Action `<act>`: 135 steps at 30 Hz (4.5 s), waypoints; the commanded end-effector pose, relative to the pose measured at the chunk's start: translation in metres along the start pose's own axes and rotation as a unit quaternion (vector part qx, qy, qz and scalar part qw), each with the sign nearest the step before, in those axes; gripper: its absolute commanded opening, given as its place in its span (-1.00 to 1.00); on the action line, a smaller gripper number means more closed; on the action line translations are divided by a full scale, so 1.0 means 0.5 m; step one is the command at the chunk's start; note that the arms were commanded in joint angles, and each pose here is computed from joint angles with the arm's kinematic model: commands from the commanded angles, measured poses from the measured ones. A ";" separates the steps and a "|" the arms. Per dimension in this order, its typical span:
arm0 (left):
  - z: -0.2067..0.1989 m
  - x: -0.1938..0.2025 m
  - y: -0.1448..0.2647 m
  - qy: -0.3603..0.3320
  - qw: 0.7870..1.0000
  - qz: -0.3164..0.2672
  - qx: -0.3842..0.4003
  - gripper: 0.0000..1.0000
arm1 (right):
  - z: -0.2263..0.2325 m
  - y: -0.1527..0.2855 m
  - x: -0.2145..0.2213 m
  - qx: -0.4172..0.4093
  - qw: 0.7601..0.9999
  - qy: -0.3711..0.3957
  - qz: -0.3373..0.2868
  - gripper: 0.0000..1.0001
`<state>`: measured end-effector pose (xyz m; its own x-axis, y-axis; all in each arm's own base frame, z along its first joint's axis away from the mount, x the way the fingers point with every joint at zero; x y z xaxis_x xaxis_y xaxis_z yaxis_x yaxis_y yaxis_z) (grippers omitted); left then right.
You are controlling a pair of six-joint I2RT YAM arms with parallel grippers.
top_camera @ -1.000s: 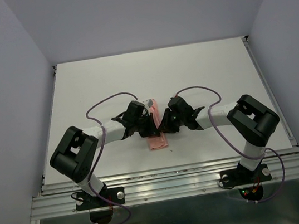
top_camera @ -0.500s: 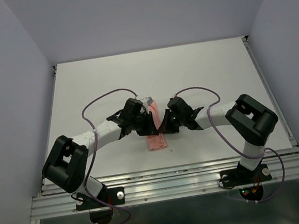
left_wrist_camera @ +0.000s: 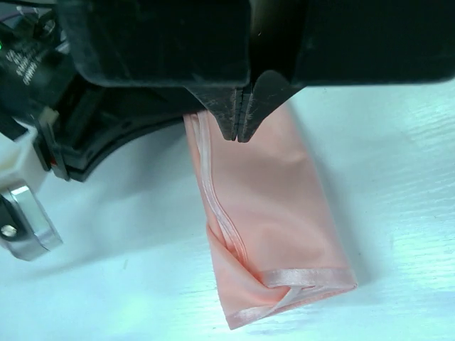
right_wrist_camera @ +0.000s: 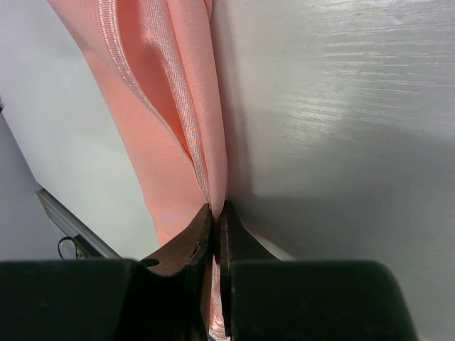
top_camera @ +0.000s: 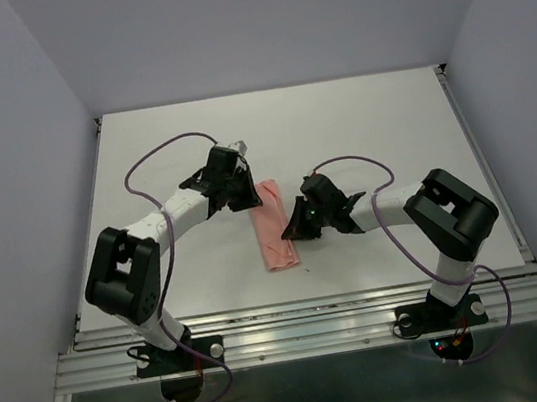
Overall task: Fold the napkin into a case and place the utensils inside
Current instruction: Smooth out the smaller rectangle-folded napkin at the center of the board.
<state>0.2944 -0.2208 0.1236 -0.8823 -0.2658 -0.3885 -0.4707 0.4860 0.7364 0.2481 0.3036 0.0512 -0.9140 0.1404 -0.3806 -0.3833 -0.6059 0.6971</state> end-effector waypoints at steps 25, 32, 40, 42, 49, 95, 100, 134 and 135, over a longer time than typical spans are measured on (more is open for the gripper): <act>0.003 0.080 -0.048 -0.037 0.995 0.072 -0.050 -1.00 | -0.010 -0.017 0.017 0.010 1.000 0.012 0.019 -0.99; 0.020 0.085 -0.094 -0.039 0.995 0.073 -0.056 -1.00 | -0.011 -0.014 0.019 0.010 1.000 0.012 0.018 -0.99; 0.026 0.056 -0.140 -0.050 0.994 0.054 -0.081 -1.00 | -0.015 -0.011 0.021 0.013 1.000 0.007 0.016 -0.99; 0.021 0.041 -0.147 -0.049 0.994 0.047 -0.081 -1.00 | -0.014 -0.010 0.020 0.012 1.000 0.008 0.015 -0.99; 0.026 0.001 -0.155 -0.042 0.995 0.028 -0.089 -1.00 | -0.018 -0.010 0.025 0.015 1.000 0.007 0.018 -0.99; -0.001 -0.093 -0.211 -0.057 0.994 0.012 -0.092 -1.00 | -0.017 -0.005 0.021 0.017 1.000 0.006 0.012 -0.99; -0.022 -0.096 -0.204 -0.059 0.996 0.017 -0.062 -1.00 | -0.018 -0.005 0.023 0.018 1.000 0.005 0.013 -0.99; -0.001 -0.100 -0.163 -0.030 0.998 0.013 -0.060 -1.00 | -0.020 -0.007 0.023 0.021 1.000 0.002 0.014 -0.99; 0.001 -0.099 -0.165 -0.030 0.998 0.014 -0.061 -1.00 | -0.019 -0.007 0.022 0.020 1.000 0.002 0.013 -0.99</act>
<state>0.3731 -0.2494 0.0865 -0.9002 -0.1890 -0.3924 -0.4355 0.3978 0.8075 0.2509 0.3068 0.0506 -0.9109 0.1453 -0.3861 -0.3888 -0.6153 0.6857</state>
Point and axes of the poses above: each gripper's point midway between its finger pads, its own y axis back along the fingers, its own z axis along the line the jaws close on, x = y × z, the point moved 4 cm from there along y, back along the fingers, and after that the axes turned 12 degrees about y, right-handed, at the moved point
